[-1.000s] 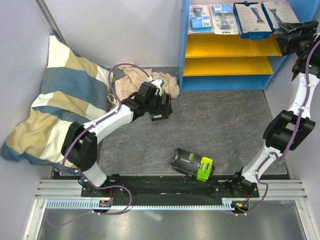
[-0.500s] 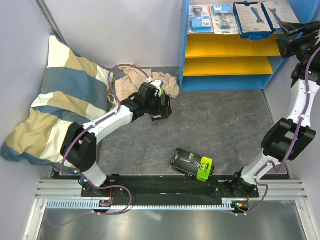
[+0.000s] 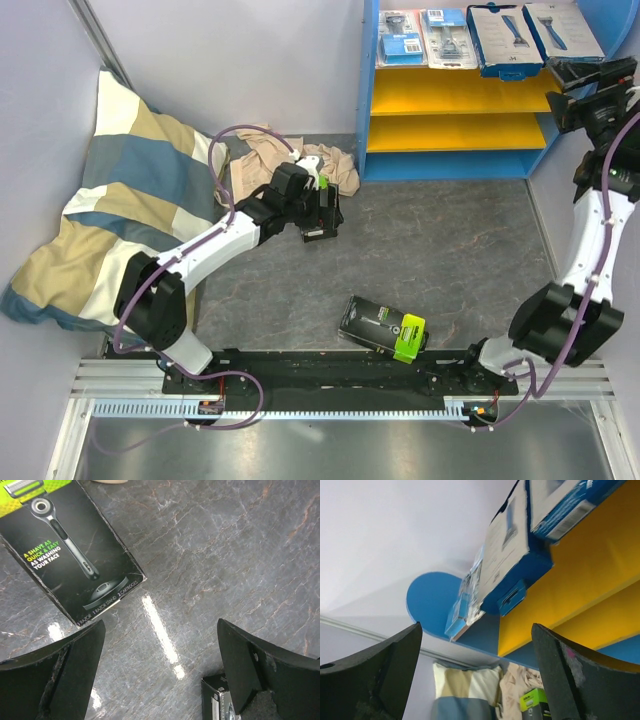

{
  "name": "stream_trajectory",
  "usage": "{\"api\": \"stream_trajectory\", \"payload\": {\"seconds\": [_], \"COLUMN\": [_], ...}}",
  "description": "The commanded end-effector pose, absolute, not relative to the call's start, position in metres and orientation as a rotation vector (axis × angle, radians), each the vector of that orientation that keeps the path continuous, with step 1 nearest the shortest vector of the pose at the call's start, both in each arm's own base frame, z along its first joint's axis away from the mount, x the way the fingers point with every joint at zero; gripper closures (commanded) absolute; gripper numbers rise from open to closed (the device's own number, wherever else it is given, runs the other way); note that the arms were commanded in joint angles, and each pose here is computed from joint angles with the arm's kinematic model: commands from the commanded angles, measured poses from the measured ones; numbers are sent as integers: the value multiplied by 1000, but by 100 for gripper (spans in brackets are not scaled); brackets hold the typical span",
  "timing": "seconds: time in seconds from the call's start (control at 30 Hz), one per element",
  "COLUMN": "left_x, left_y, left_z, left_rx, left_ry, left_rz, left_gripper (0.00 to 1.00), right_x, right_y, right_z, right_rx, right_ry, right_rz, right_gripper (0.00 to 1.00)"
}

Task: Place and organize the shaving razors onto the shelf

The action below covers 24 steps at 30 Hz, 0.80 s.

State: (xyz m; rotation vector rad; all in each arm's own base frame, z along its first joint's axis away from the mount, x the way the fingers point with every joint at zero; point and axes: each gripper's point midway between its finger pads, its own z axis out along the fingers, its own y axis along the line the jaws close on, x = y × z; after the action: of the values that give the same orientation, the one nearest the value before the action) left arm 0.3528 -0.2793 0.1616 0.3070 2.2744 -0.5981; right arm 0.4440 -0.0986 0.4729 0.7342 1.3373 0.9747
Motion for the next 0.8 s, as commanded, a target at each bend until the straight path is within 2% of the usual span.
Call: {"api": "stream_trajectory", "payload": {"seconds": [0.0, 0.07, 0.1, 0.33, 0.77], "left_x": [356, 354, 354, 349, 358], "left_y": [-278, -276, -275, -268, -246], "left_z": [189, 188, 188, 188, 159], "left_rx": [294, 291, 289, 269, 112], "left_ry": [2194, 2198, 2200, 2202, 2298], "left_rz": [-640, -646, -647, -639, -664], "left_gripper": [0, 0, 0, 0, 0], "right_x": [414, 411, 407, 395, 397], "right_y": [-57, -31, -30, 8, 118], "right_z": [490, 474, 469, 397, 261], "right_rx": [575, 555, 534, 492, 333], "right_ry": [1377, 1459, 1474, 1646, 2005], "right_rz": [800, 768, 691, 621, 705], "right_gripper": [2, 2, 2, 2, 2]}}
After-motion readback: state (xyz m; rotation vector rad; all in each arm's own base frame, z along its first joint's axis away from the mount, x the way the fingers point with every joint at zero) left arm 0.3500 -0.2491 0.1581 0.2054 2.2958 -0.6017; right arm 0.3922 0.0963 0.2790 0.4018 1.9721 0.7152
